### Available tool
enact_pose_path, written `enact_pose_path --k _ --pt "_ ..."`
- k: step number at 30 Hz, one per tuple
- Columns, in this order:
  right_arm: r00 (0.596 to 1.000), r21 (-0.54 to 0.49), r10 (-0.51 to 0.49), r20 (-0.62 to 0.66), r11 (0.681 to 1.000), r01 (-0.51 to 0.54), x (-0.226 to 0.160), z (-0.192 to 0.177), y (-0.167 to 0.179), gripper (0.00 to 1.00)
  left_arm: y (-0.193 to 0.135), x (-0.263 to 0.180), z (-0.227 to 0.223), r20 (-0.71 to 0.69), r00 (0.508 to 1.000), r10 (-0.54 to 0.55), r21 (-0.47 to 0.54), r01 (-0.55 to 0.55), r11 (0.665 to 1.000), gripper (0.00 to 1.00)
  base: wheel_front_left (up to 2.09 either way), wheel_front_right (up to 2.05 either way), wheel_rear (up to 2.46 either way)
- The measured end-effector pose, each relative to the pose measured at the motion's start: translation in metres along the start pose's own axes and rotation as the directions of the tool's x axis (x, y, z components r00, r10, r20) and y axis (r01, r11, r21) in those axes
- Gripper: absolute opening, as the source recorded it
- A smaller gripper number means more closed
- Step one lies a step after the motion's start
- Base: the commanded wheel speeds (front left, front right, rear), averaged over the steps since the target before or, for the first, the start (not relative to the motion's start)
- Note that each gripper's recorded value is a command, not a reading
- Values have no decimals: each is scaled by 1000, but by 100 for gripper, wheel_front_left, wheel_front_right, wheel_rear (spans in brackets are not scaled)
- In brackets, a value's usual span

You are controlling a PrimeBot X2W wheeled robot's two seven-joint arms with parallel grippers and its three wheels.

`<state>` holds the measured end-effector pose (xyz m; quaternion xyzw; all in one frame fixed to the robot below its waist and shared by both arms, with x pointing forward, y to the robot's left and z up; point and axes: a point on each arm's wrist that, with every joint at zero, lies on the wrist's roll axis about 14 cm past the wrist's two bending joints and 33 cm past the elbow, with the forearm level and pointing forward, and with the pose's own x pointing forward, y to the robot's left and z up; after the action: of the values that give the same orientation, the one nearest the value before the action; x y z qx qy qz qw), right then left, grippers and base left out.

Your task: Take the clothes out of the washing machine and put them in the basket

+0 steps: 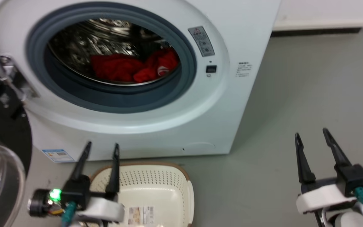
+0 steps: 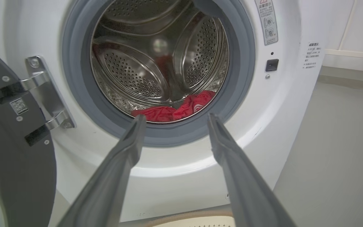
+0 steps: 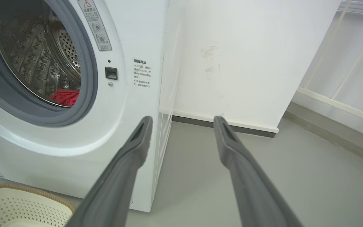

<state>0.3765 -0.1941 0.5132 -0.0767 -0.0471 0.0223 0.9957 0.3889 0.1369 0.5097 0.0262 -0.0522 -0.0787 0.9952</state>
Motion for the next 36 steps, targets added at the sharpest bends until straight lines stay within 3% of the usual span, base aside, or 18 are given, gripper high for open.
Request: enact_pose_path --k 12,22,25,36 --pt "997 39 -63 -52 997 65 47 -32 -24 100 32 138 -53 -56 990 -129 149 136 980 100 0 0 0" --pt "987 14 -47 -155 999 50 74 -88 -23 100 53 286 -120 -292 950 -106 210 172 962 100 0 0 0" --pt "982 3 -58 -181 998 59 76 -102 -28 100 58 309 -155 -437 896 -73 270 208 940 100 0 0 0" --pt "966 18 -43 -256 999 49 74 -135 -23 100 68 362 -223 -684 729 29 249 195 949 100 0 0 0"
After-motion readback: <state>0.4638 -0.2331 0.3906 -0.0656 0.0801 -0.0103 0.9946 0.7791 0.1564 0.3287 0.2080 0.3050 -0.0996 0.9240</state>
